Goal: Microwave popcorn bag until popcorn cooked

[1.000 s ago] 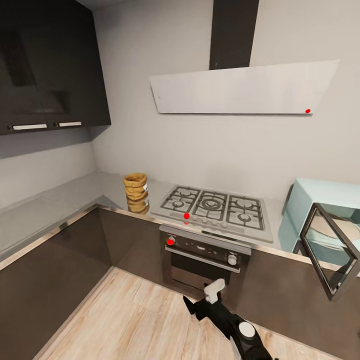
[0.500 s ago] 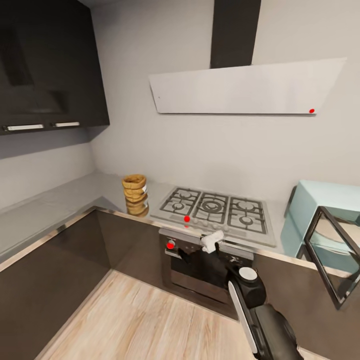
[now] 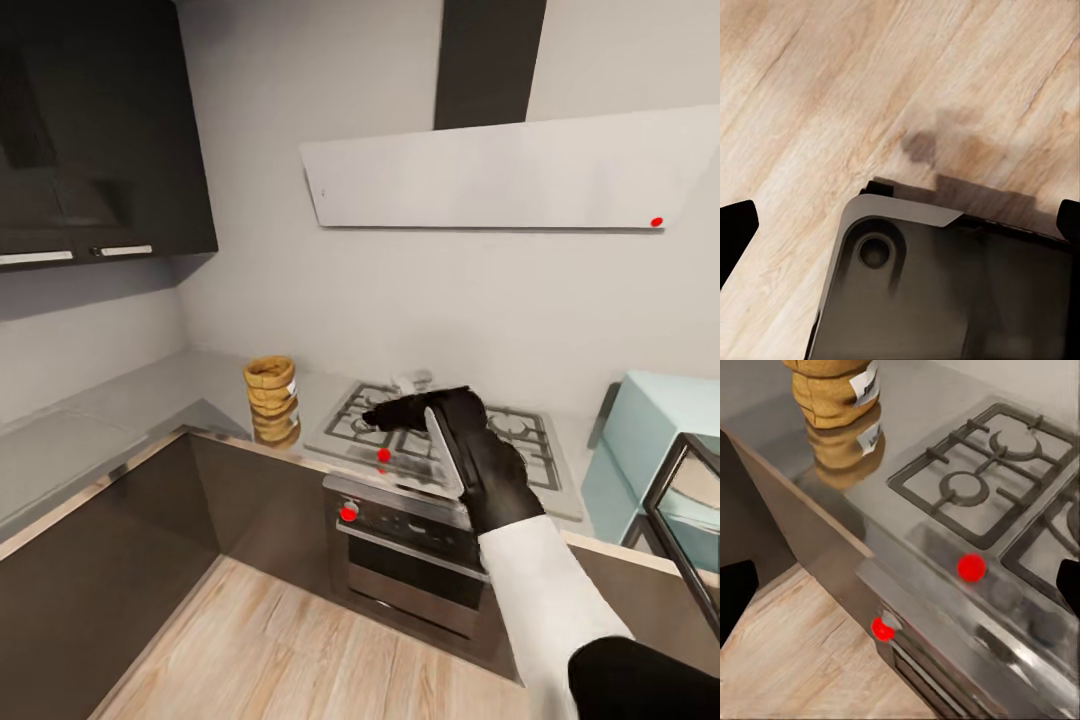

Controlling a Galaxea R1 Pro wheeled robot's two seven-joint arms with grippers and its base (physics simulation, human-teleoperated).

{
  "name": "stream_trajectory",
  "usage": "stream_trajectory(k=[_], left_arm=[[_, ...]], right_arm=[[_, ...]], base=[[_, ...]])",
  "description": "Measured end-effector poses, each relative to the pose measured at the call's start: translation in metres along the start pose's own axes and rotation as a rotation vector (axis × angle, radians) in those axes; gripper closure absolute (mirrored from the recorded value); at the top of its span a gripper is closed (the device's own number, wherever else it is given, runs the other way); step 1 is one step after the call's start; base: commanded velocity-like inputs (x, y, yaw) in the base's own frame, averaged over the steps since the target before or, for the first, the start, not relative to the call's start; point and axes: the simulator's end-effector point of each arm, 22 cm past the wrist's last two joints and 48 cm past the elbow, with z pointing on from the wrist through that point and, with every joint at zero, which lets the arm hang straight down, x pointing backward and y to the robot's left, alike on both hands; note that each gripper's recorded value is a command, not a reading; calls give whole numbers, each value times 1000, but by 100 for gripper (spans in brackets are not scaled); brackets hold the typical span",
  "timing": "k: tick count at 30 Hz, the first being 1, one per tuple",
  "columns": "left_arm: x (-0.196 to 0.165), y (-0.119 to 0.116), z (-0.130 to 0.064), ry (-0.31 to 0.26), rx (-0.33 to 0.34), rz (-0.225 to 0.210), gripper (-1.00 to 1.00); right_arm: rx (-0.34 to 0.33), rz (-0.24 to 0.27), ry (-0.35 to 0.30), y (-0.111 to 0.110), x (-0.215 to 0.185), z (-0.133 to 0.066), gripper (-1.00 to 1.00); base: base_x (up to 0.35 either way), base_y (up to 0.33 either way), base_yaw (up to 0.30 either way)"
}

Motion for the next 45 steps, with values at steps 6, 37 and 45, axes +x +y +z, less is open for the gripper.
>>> stream_trajectory(k=[6,37,45], left_arm=[[2,0,0,4,5,-1,-100],[60,19,-10,161,-17,4,-100],[67,14,-11,175,-11,6,-100]], right_arm=[[-58,61,145,-3,-24,20,-100],[162,90,351,-71,-25,25,-100],[197,93,397,-83,-29,19,-100]], base=[[173,141,0],[172,261,0],[139,179,0]])
